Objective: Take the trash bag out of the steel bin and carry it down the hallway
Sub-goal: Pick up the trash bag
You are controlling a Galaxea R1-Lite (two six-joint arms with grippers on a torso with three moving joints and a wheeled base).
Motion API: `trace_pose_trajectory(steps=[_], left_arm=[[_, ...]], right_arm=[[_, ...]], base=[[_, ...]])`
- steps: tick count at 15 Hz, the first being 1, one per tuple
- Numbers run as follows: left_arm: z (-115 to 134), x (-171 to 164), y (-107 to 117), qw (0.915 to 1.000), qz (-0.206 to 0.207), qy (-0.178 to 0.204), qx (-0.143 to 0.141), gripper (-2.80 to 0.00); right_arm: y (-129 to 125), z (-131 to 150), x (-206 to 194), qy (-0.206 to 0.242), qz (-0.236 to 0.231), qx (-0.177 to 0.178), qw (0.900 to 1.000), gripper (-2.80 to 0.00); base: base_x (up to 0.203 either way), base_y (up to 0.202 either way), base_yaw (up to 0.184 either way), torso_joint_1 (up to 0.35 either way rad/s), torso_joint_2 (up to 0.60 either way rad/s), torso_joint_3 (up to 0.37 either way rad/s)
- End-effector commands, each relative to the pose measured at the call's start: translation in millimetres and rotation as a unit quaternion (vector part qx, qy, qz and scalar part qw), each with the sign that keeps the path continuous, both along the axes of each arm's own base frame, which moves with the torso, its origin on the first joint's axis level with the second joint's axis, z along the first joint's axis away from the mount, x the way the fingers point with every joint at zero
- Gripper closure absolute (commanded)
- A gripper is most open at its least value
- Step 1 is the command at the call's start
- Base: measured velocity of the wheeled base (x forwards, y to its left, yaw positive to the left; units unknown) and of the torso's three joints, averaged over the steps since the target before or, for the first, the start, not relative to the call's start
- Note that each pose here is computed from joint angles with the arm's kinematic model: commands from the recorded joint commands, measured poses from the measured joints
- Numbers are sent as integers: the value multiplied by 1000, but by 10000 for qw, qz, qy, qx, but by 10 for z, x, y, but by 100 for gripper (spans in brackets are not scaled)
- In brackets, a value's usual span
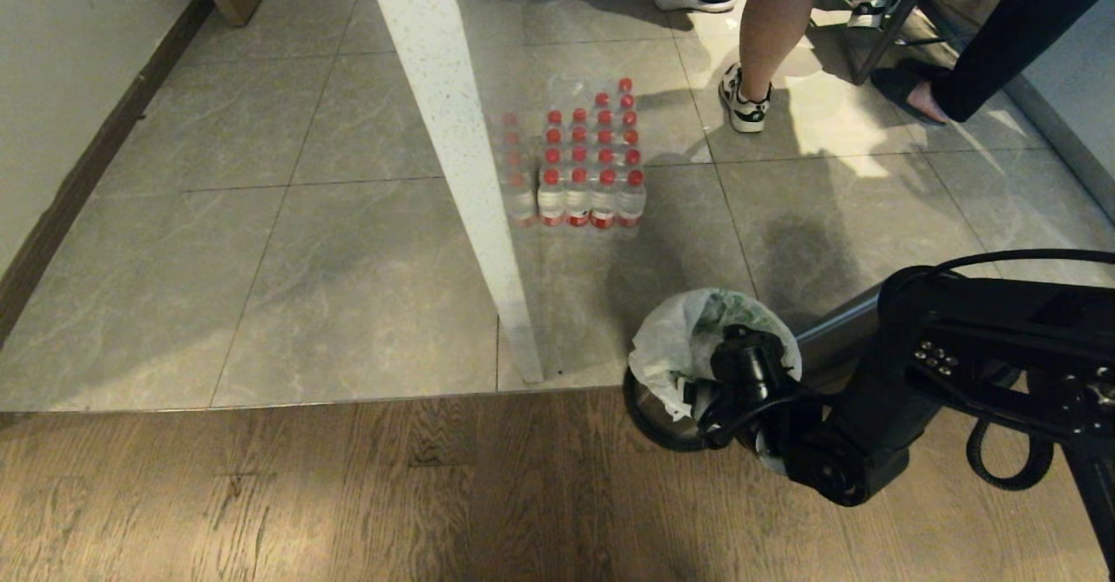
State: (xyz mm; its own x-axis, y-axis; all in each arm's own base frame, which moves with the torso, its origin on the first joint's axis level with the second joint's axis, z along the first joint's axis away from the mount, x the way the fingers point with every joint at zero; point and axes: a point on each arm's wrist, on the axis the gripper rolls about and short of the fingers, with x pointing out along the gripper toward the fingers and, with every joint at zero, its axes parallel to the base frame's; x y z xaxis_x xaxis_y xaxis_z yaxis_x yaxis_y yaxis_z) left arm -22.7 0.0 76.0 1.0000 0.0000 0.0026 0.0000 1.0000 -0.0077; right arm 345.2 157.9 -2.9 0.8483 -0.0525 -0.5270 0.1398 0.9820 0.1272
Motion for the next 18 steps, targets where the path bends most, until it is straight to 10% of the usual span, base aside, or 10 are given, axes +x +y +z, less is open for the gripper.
trace_pose_trajectory(steps=[1, 13, 14, 18], left_arm=[[2, 0, 0, 10000, 0, -9, 0, 0], [0, 0, 0, 10000, 0, -3, -8, 0], [0, 0, 0, 10000, 0, -3, -4, 0], [1, 0, 0, 10000, 0, -4, -1, 0]], right_arm=[[-19, -123, 57, 40, -59, -59, 10000, -280], [-100, -178, 464, -953, -483, -307, 9938, -280], [-102, -188, 457, -915, -455, -309, 9943, 0], [-75, -67, 538, -1184, -625, -273, 9906, 0]], base=[[0, 0, 0, 0, 0, 0], [0, 0, 0, 0, 0, 0], [0, 0, 0, 0, 0, 0], [0, 0, 0, 0, 0, 0]])
